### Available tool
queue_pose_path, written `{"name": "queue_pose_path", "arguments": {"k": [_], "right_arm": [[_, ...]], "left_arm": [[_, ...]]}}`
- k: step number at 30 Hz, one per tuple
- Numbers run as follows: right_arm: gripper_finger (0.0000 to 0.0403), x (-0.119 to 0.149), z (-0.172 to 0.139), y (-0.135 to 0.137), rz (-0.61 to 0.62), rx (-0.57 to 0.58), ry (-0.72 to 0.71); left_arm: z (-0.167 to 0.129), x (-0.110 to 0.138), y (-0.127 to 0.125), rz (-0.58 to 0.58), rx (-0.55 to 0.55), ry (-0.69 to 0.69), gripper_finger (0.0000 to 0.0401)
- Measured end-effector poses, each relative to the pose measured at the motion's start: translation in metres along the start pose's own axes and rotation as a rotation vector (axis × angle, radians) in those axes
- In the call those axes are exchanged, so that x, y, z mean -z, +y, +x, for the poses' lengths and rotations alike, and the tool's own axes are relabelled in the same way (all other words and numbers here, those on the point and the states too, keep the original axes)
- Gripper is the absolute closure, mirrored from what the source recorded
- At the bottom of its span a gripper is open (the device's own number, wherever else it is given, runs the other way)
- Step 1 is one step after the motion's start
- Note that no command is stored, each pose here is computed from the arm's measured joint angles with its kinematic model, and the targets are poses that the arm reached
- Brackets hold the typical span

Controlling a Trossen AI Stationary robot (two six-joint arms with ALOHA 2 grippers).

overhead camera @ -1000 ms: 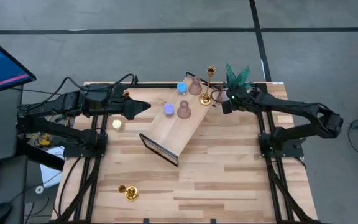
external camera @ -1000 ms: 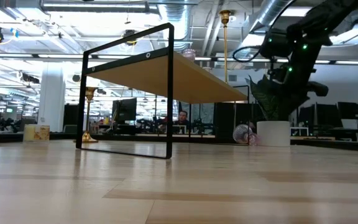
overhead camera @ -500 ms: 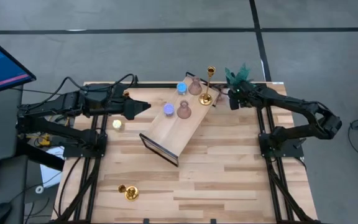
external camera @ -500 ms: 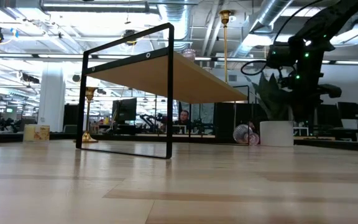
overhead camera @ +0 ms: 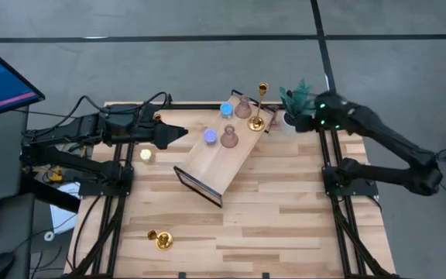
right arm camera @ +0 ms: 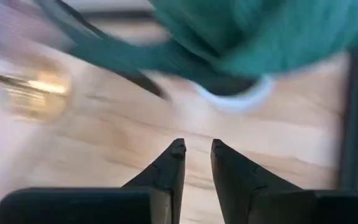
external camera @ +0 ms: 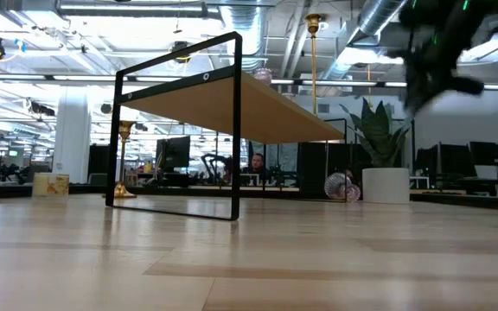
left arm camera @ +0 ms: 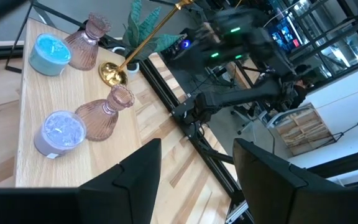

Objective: Pick & Place candle stick holders
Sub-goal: Put the glass candle holder on the shelf

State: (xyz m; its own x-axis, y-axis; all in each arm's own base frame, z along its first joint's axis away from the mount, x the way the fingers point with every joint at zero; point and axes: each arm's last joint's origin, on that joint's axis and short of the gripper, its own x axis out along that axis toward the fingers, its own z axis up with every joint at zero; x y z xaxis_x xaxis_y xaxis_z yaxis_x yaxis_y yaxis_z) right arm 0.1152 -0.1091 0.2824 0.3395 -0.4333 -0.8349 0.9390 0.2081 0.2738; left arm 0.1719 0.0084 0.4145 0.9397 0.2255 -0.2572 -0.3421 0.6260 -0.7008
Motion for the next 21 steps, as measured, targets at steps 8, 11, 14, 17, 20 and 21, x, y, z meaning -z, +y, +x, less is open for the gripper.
{"name": "queue_pose_path", "arguments": {"k": [8,11,14,17,20,21], "right_arm": [[0.0339,-0.068,-0.078,0.038,-0.023,-0.069,-0.315],[0.0341,-0.111,-0.082,0.053,-0.072,-0.034,-0.358],[0.0342,-0.153,-0.072,0.068,-0.119,0.018,-0.354],[0.0340,-0.189,-0.049,0.079,-0.165,0.083,-0.294],[0.0326,-0.217,-0.025,0.085,-0.220,0.110,-0.221],[0.0317,-0.225,-0.016,0.086,-0.230,0.112,-0.194]], "left_arm": [[0.000,0.000,0.000,0.000,0.000,-0.001,0.0202],[0.000,0.000,0.000,-0.003,0.004,-0.005,0.0202],[0.000,-0.001,-0.001,-0.013,0.005,-0.006,0.0202],[0.000,-0.001,-0.001,-0.031,0.008,-0.008,0.0202],[0.000,-0.001,-0.001,-0.031,0.008,-0.008,0.0202],[0.000,-0.001,-0.001,-0.031,0.008,-0.008,0.0202]]}}
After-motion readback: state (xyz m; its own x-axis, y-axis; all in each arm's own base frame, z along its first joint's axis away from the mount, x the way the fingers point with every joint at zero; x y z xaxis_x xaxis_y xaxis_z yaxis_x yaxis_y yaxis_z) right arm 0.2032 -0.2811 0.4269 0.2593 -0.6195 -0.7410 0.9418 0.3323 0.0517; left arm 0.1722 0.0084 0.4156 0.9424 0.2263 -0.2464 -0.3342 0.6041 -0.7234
